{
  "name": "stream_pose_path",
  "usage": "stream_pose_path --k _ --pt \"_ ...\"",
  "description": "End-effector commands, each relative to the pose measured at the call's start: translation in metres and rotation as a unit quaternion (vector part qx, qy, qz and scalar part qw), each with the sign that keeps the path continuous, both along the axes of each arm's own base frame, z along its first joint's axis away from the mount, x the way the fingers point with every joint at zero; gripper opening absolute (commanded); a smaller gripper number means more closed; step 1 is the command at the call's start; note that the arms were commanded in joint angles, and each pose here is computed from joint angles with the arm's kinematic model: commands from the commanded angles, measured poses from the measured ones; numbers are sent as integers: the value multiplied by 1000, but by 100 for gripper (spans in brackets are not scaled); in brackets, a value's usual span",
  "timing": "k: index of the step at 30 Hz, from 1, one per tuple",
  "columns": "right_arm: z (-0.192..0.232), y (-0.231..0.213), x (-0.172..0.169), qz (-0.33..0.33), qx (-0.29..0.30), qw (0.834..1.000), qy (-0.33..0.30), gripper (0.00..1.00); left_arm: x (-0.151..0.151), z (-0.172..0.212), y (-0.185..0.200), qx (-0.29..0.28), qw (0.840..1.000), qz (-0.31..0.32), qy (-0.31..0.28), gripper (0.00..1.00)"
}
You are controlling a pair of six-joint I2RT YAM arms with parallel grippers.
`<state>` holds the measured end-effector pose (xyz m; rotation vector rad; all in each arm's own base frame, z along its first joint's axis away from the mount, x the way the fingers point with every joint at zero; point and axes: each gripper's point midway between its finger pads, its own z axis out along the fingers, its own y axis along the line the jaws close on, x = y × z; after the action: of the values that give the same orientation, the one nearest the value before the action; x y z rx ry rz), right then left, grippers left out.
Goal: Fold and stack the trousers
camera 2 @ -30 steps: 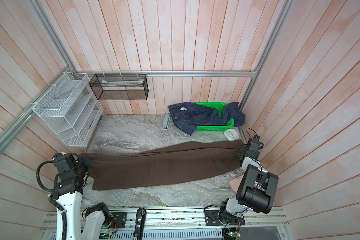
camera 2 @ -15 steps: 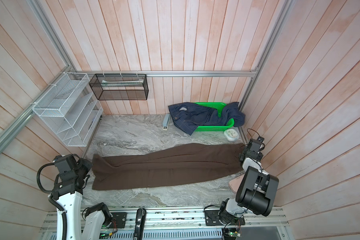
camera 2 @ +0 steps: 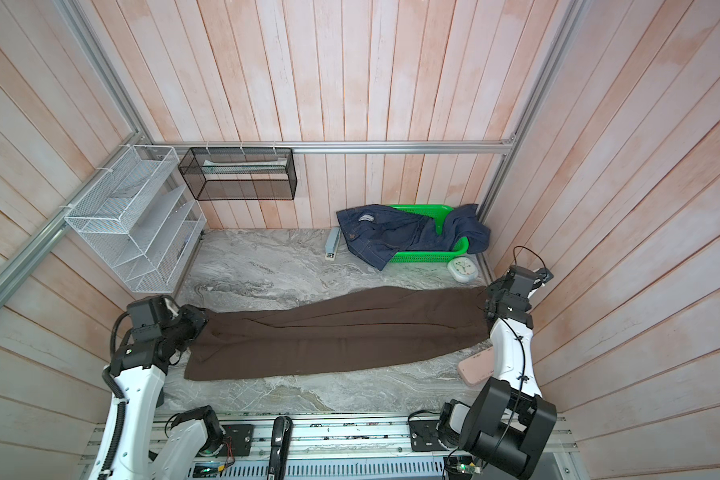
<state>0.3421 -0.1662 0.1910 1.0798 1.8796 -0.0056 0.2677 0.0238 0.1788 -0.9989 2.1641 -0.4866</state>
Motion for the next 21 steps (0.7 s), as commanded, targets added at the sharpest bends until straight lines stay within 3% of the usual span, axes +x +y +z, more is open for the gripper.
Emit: stream_pose_path --k 1,5,11,17,18,21 --pt "-29 72 -10 68 153 986 27 37 0 -8 -40 -29 999 -44 15 46" --pt "-36 132 -22 108 201 973 34 39 -5 -29 -78 -41 996 -68 45 47" --pt "-77 180 -53 108 266 949 129 47 -4 -60 -117 -53 991 -83 92 57" --pt "-96 183 -63 87 279 945 148 48 6 -80 -126 -71 989 -68 114 63" --pt "-98 183 -64 83 281 944 153 48 7 -82 -127 -75 988 -66 115 75" --pt "-107 183 -67 76 286 941 166 48 11 -88 -129 -79 987 -57 128 78"
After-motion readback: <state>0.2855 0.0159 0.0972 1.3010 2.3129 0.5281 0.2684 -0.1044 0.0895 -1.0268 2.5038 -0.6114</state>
